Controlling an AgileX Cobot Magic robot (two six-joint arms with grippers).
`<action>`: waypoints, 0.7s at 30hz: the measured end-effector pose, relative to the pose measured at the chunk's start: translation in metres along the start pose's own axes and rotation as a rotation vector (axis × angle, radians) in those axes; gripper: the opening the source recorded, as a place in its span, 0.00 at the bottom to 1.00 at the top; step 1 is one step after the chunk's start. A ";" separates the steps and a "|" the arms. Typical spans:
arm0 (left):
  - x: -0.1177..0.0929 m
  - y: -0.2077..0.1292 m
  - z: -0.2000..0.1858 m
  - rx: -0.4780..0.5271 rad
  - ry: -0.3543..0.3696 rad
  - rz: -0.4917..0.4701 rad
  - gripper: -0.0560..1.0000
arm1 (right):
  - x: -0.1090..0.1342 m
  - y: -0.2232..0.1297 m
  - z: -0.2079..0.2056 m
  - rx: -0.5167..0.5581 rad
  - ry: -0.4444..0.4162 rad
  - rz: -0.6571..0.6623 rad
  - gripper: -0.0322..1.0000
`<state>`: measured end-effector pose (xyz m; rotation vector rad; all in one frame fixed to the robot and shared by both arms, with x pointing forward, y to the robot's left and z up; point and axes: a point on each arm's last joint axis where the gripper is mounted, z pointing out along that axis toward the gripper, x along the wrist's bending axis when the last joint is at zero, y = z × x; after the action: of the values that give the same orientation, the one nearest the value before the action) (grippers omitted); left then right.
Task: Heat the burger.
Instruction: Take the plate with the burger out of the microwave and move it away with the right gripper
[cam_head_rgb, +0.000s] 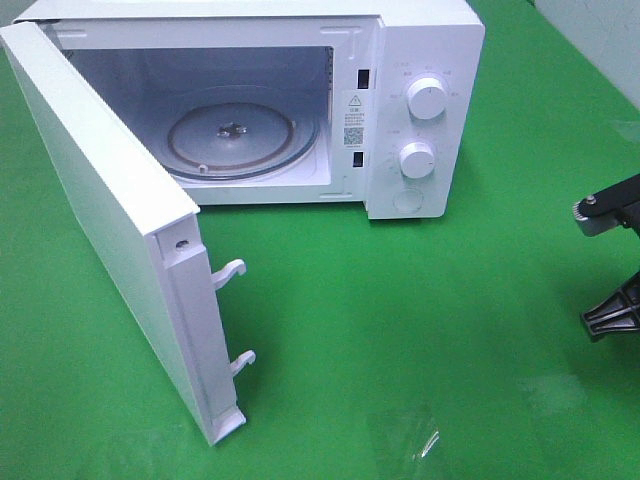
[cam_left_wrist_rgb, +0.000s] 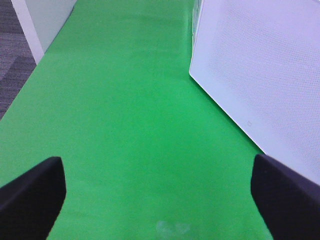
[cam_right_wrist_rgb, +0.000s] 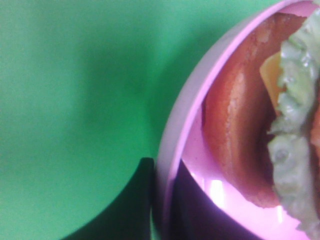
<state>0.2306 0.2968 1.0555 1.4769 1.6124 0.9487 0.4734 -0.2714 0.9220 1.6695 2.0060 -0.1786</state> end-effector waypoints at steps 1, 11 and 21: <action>0.000 0.000 0.000 0.000 0.000 0.000 0.94 | 0.002 0.000 0.004 0.007 -0.002 0.001 0.08; 0.000 0.000 0.000 0.000 0.000 0.000 0.94 | 0.012 0.005 0.017 -0.013 0.023 0.027 0.08; 0.000 0.000 0.000 0.000 0.000 0.000 0.94 | 0.024 0.005 0.039 0.001 0.021 0.041 0.08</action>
<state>0.2306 0.2968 1.0555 1.4769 1.6124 0.9487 0.4878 -0.2653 0.8789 1.7185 1.9857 -0.1477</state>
